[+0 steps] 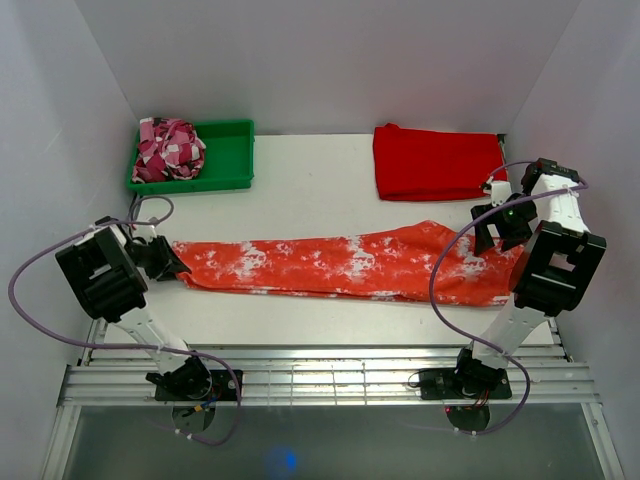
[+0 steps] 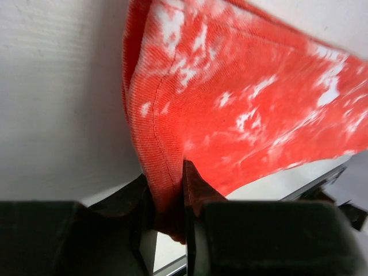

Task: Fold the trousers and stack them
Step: Fold the trousers

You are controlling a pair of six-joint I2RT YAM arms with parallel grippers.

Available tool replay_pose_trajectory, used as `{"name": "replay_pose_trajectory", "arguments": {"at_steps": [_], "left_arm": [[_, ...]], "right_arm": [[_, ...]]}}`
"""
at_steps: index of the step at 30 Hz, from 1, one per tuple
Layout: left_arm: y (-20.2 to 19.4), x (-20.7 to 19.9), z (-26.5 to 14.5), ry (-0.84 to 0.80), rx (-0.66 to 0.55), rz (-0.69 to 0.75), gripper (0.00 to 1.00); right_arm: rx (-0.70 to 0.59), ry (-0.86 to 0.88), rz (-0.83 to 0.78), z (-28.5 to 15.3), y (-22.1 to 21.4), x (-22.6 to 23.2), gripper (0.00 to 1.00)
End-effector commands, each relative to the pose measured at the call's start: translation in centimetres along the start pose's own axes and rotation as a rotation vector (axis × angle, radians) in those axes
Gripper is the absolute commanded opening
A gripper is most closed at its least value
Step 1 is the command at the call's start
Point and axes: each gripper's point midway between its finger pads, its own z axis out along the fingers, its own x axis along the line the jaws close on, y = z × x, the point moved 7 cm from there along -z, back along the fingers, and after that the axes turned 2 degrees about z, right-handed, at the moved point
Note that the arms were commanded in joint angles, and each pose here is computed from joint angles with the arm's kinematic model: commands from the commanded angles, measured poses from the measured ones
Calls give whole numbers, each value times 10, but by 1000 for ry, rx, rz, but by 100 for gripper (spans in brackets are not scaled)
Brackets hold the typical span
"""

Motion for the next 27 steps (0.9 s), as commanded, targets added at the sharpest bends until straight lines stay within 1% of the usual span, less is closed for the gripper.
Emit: {"name": "replay_pose_trajectory", "arguments": {"at_steps": [1, 3, 4, 5, 6, 7, 9, 10, 11, 12, 13, 17, 18, 20, 21, 22, 23, 24, 25, 26, 27], "left_arm": [[18, 17, 17, 65, -62, 47, 26], [35, 15, -1, 76, -122, 59, 16], [43, 13, -11, 84, -146, 67, 5], [49, 15, -20, 90, -163, 69, 0], [53, 14, -29, 99, -160, 76, 0], [70, 14, -45, 131, -203, 107, 0], [77, 23, -65, 171, -215, 133, 0], [91, 24, -83, 206, -252, 165, 0], [95, 26, -92, 217, -258, 184, 0], [93, 29, -100, 217, -229, 211, 0], [104, 24, -115, 230, -255, 262, 0], [105, -11, -136, 188, -272, 402, 0], [103, -34, -136, 179, -266, 461, 0], [94, -57, -127, 157, -241, 510, 0], [90, -81, -116, 126, -217, 564, 0], [84, -99, -117, 115, -228, 599, 0], [79, -113, -110, 98, -224, 572, 0], [72, -132, -93, 68, -196, 601, 0], [65, -148, -91, 45, -205, 616, 0], [56, -170, -78, 8, -184, 600, 0], [50, -176, -64, -9, -182, 598, 0]], "right_arm": [[-27, -27, -21, -19, 0, 6, 90], [-28, -26, -18, -19, 0, 7, 90], [-31, -23, -19, -19, -1, 7, 90], [-32, -21, -19, -19, -1, 7, 90], [-31, -21, -15, -18, -2, 7, 90], [-27, -18, -14, -17, -3, 7, 90], [-31, -17, -13, -16, -3, 7, 90], [-33, -15, -13, -17, -3, 6, 90], [-35, -6, -11, -16, -3, 6, 90], [-35, 1, -11, -16, -3, 7, 90], [-38, 15, -12, -15, -2, 7, 90], [-26, 59, -11, -12, -5, 11, 90], [-19, 69, -8, -11, -6, 12, 90], [-13, 97, -3, -7, -7, 14, 90], [-7, 110, 0, -5, -8, 16, 90], [-1, 126, 2, -4, -9, 17, 90], [1, 129, 2, -3, -10, 18, 90], [8, 137, 6, -1, -12, 18, 90], [12, 137, 5, 1, -13, 18, 90], [14, 139, 6, 2, -14, 18, 90], [18, 141, 6, 3, -15, 18, 90]]}}
